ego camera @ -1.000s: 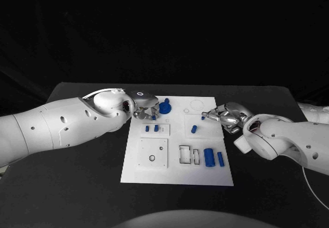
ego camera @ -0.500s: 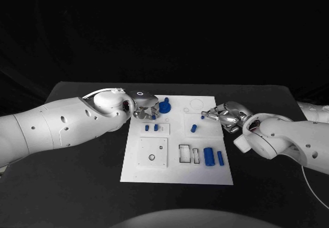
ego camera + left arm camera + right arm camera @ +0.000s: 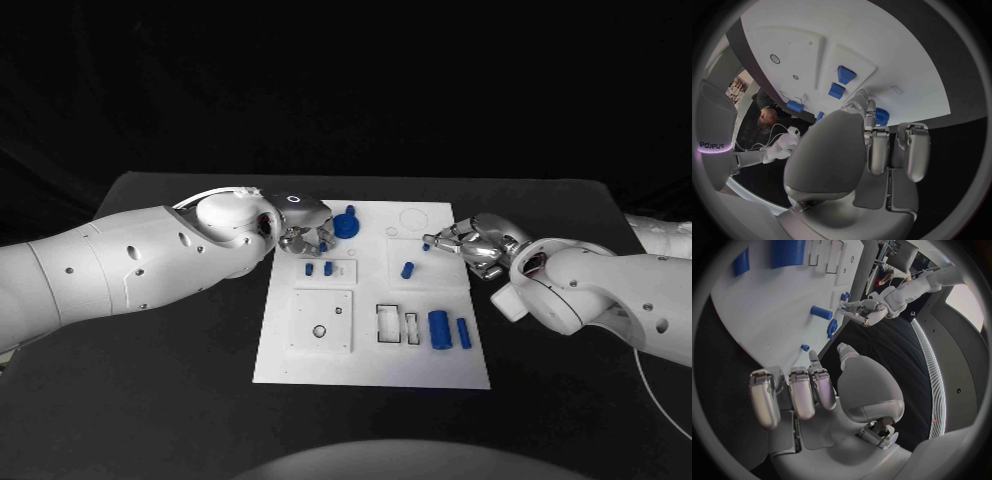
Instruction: Assemble the parts on the task board
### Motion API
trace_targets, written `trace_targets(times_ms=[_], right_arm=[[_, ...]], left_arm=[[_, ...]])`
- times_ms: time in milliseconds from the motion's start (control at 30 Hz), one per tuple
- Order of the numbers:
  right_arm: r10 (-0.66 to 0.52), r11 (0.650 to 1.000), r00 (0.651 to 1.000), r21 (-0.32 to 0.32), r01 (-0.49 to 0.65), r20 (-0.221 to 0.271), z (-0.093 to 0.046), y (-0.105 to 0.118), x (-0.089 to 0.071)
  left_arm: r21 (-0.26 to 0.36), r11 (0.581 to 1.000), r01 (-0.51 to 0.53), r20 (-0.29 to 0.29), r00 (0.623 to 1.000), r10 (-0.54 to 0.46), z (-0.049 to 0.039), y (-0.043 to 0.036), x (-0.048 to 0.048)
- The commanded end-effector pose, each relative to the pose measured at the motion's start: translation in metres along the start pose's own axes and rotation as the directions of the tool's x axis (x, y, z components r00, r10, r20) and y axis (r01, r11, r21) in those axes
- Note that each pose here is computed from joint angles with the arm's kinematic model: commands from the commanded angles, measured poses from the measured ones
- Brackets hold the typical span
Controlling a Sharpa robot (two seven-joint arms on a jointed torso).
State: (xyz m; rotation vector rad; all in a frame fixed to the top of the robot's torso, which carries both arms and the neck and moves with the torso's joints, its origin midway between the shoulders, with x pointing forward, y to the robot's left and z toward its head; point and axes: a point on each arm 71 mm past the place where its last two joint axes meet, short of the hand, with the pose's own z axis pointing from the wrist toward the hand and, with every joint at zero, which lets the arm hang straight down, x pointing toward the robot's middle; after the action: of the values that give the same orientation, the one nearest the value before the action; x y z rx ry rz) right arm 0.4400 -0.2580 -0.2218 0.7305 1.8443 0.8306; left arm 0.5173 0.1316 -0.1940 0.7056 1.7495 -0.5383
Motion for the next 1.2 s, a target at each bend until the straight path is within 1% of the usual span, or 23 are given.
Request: trace_targets(times_ms=[33, 333, 467, 600, 833, 1033, 1100, 1200], right_arm=[[-0.007, 1.0, 1.0, -0.005, 0.007, -0.014, 0.0, 0.0, 0.002], [-0.007, 1.0, 1.0, -0.006, 0.007, -0.016, 0.0, 0.001, 0.002], [-0.008, 1.0, 1.0, -0.005, 0.008, -0.017, 0.0, 0.0, 0.002], [-0.009, 1.0, 1.0, -0.003, 0.009, -0.019, 0.0, 0.0, 0.002], [-0.01, 1.0, 1.0, -0.002, 0.01, -0.021, 0.0, 0.0, 0.002], [-0.011, 1.0, 1.0, -0.002, 0.011, -0.018, 0.0, -0.001, 0.001], [-0.01, 1.0, 1.0, -0.004, 0.01, -0.014, 0.0, 0.0, 0.001], [-0.009, 1.0, 1.0, -0.011, 0.009, -0.003, 0.0, 0.0, 0.0]], left_arm=[[-0.001, 1.0, 0.001, -0.021, 1.0, -0.001, 0.0001, -0.0006, 0.0013], [-0.007, 1.0, 0.001, -0.016, 1.0, -0.001, 0.0007, -0.0003, 0.0009], [-0.003, 1.0, 0.0, 0.023, 1.0, 0.0, 0.0007, -0.0008, -0.0019], [0.006, 1.0, -0.002, 0.084, 0.996, 0.002, 0.0001, -0.0014, -0.0062], [0.01, 1.0, 0.003, 0.163, 0.987, -0.005, -0.0035, -0.0002, -0.0112], [0.013, 0.999, 0.045, 0.233, 0.971, -0.047, -0.0103, 0.0036, -0.0151], [0.021, 0.997, 0.077, 0.257, 0.963, -0.08, -0.0137, 0.0052, -0.0163], [0.037, 0.988, 0.152, 0.292, 0.944, -0.156, -0.0208, 0.008, -0.0181]])
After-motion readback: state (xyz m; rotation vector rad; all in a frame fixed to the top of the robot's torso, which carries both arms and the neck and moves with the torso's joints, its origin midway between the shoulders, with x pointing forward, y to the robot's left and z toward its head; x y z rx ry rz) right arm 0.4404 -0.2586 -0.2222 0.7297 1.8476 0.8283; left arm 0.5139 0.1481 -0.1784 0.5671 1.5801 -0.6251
